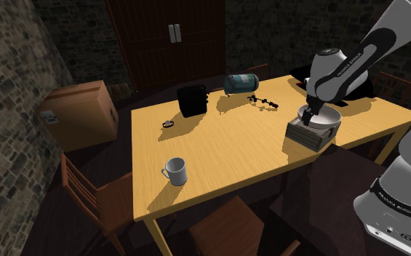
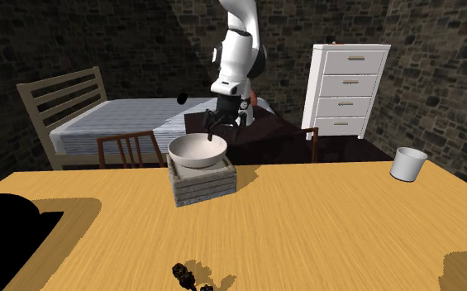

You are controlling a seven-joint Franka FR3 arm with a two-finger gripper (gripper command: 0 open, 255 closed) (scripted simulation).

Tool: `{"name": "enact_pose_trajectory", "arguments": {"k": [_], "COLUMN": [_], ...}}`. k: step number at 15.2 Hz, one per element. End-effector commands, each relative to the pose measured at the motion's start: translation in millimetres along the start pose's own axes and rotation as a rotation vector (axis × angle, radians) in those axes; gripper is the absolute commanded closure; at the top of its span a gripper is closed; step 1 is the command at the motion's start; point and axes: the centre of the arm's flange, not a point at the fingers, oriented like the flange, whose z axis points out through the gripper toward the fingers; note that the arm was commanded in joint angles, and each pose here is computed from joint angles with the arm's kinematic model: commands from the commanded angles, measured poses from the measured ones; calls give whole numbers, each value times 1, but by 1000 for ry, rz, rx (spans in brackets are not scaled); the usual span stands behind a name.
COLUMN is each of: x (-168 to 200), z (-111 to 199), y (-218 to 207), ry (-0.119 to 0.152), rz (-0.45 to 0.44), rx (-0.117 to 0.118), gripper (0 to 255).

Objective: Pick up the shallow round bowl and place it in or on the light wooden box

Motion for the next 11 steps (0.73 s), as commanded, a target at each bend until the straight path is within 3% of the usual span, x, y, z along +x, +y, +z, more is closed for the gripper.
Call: {"name": "enact_pose_trajectory", "arguments": {"k": [1,3,11], "x": [1,1,1], "z": [-21,-44,-44], "y": [-1,-1,-1], "ry": [0,0,0], "rz": [0,0,0], "rx": [0,0,0], "gripper": [0,0,0]}}
